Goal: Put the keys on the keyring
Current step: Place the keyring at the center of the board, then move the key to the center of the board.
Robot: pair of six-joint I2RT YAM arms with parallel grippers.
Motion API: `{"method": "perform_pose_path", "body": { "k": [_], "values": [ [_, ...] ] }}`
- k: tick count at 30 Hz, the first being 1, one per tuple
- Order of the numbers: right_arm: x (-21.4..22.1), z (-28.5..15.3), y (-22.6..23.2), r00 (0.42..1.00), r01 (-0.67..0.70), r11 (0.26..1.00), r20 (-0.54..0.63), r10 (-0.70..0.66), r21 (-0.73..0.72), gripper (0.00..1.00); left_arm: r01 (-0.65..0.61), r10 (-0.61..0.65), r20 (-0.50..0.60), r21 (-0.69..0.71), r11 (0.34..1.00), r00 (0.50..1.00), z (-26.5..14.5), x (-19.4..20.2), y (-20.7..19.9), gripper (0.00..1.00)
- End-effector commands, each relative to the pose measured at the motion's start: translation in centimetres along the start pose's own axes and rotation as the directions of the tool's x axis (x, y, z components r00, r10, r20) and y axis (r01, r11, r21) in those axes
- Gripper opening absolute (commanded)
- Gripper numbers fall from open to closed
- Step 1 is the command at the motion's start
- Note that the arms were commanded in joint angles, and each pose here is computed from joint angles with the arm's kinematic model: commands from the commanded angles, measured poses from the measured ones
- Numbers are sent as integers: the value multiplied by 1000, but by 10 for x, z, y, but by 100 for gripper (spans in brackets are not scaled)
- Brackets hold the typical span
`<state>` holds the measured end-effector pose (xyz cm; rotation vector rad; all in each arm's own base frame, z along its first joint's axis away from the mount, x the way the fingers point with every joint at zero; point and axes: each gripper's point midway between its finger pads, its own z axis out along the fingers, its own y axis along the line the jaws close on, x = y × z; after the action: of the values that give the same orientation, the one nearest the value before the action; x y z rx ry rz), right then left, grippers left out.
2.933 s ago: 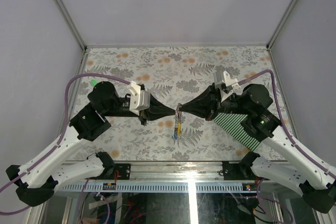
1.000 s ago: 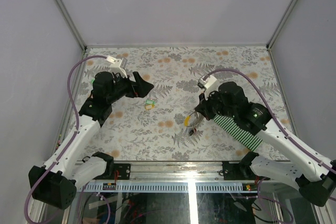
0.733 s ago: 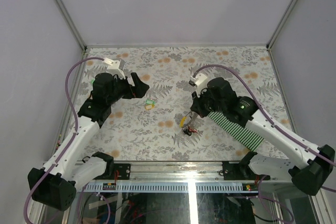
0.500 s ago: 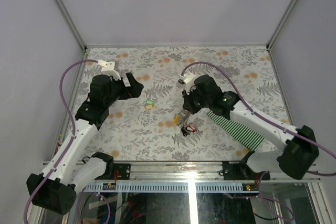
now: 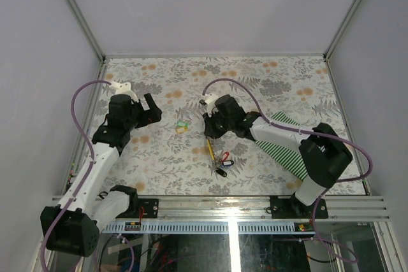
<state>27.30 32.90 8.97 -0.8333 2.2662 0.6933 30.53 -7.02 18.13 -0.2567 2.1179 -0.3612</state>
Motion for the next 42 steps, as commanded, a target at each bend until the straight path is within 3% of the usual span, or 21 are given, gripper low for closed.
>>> {"method": "perform_pose_path", "body": {
  "k": [1,6,9,14,18,25,29,33,42],
  "values": [
    [-12,13,25,996,-3,992,84,14,-126,22,36,-37,-8,-44,998,999,12,3,14,98],
    [-25,-11,72,983,62,927,183,7,-369,45,66,-67,-14,-55,996,998,19,8,19,99],
    [-26,-16,74,981,61,924,195,15,-377,52,78,-80,-26,-59,995,996,23,12,21,99],
    [-17,-27,28,977,-8,993,211,33,-118,56,75,-78,-87,-34,997,993,32,24,17,100],
    [-8,-48,-2,958,-100,995,272,94,11,59,57,-60,-157,-24,998,986,44,39,15,100],
    [9,-71,-16,953,-134,989,280,112,58,59,11,-18,-212,-37,999,977,66,60,2,97],
    [18,-76,-20,962,-123,989,256,98,83,59,29,-25,-250,15,999,968,78,74,-12,89],
    [21,-80,-25,964,-114,988,254,84,105,60,-22,21,-280,-1,1000,960,90,92,-20,86],
    [24,-83,-24,963,-121,988,255,92,99,59,-96,80,-292,-39,995,953,117,104,-23,68]
  ]
}}
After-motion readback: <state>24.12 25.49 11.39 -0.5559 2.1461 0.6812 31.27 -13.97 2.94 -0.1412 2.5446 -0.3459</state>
